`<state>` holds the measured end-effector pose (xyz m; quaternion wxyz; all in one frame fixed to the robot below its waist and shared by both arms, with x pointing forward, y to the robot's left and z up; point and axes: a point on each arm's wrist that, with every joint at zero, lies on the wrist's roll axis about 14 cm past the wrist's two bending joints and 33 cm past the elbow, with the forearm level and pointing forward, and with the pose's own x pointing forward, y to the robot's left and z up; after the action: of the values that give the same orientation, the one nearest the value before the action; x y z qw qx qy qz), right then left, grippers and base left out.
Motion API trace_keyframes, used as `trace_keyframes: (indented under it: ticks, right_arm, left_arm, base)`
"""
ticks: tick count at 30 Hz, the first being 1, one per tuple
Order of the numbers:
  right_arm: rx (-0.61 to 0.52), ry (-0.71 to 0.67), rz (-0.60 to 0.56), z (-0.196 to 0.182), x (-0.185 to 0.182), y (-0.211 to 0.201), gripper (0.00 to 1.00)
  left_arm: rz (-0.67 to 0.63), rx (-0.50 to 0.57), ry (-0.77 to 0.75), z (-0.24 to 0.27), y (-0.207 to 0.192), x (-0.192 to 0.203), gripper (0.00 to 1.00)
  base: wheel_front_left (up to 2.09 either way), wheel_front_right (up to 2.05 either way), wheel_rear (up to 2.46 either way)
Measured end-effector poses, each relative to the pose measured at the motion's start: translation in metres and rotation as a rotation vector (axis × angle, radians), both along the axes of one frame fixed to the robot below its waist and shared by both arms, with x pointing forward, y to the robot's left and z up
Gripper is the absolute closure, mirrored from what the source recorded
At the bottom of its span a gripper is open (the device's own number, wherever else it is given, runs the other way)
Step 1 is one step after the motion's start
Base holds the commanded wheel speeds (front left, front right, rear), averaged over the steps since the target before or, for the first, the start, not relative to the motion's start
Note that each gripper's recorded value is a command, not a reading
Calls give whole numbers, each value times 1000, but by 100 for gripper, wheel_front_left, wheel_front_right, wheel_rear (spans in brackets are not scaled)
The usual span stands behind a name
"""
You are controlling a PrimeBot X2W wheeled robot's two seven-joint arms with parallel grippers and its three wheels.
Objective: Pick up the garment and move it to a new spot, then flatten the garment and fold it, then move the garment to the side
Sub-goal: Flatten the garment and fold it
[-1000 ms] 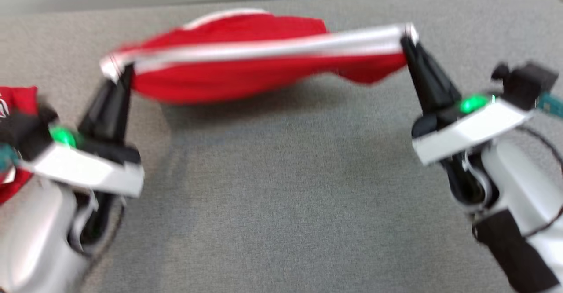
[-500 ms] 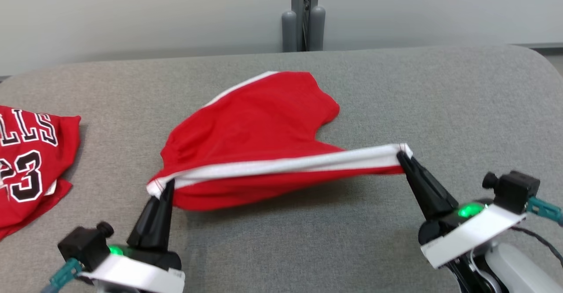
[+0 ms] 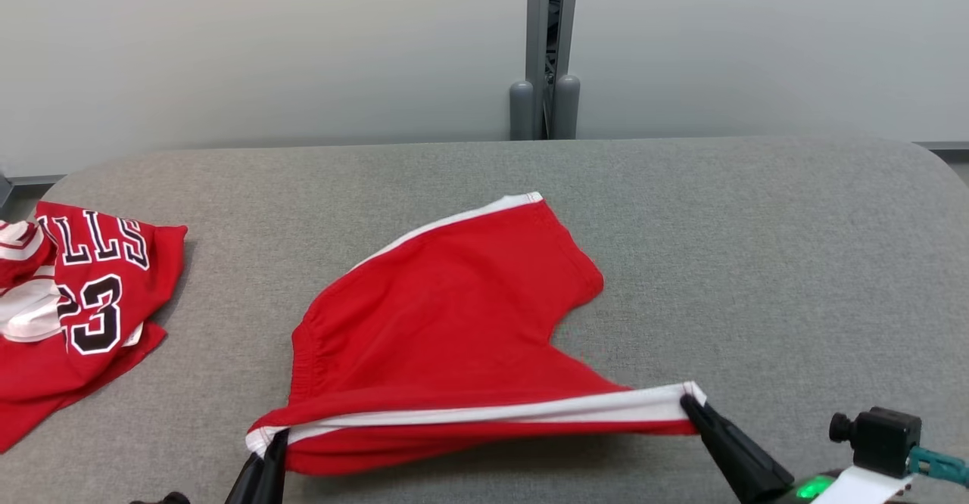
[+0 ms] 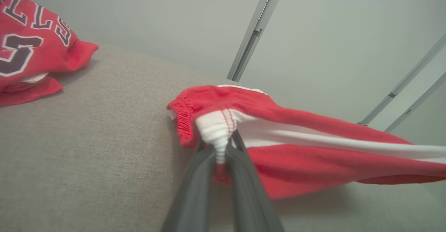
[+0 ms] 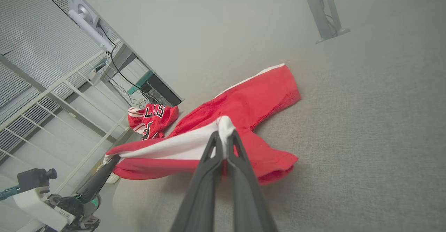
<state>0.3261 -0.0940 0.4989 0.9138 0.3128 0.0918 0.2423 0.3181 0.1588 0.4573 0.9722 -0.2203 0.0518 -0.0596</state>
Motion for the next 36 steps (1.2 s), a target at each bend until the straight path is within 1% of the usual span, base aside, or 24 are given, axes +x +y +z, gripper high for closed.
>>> trace_keyframes:
  ticks: [4, 8, 10, 15, 17, 21, 26, 36]
  right_arm:
    - [3, 20, 20, -2, -5, 3, 100]
    - [-37, -15, -4, 2, 5, -7, 100]
    - [-78, -55, -16, 7, 16, -11, 100]
    - [-160, -138, -27, 20, 48, -10, 100]
    - [-171, -156, -26, 24, 62, -5, 100]
    - [-220, -171, -15, 26, 94, 3, 100]
    - [-241, -188, 3, 31, 135, 20, 100]
    - [-354, -151, 71, 8, 203, 52, 100]
  left_arm:
    - [14, 7, 20, -6, 5, -7, 100]
    - [11, 11, 16, -5, 4, -5, 100]
    - [0, 24, 1, -1, 2, 1, 100]
    - [-33, 71, -50, 11, -3, 24, 100]
    - [-43, 82, -67, 16, -4, 35, 100]
    - [-62, 112, -86, 20, -4, 59, 100]
    - [-59, 129, -83, 20, 2, 93, 100]
    - [-85, 143, -34, 2, -4, 143, 100]
  base:
    - [0, 0, 0]
    - [0, 0, 0]
    - [0, 0, 0]
    - [0, 0, 0]
    - [0, 0, 0]
    - [0, 0, 0]
    - [0, 0, 0]
    - [0, 0, 0]
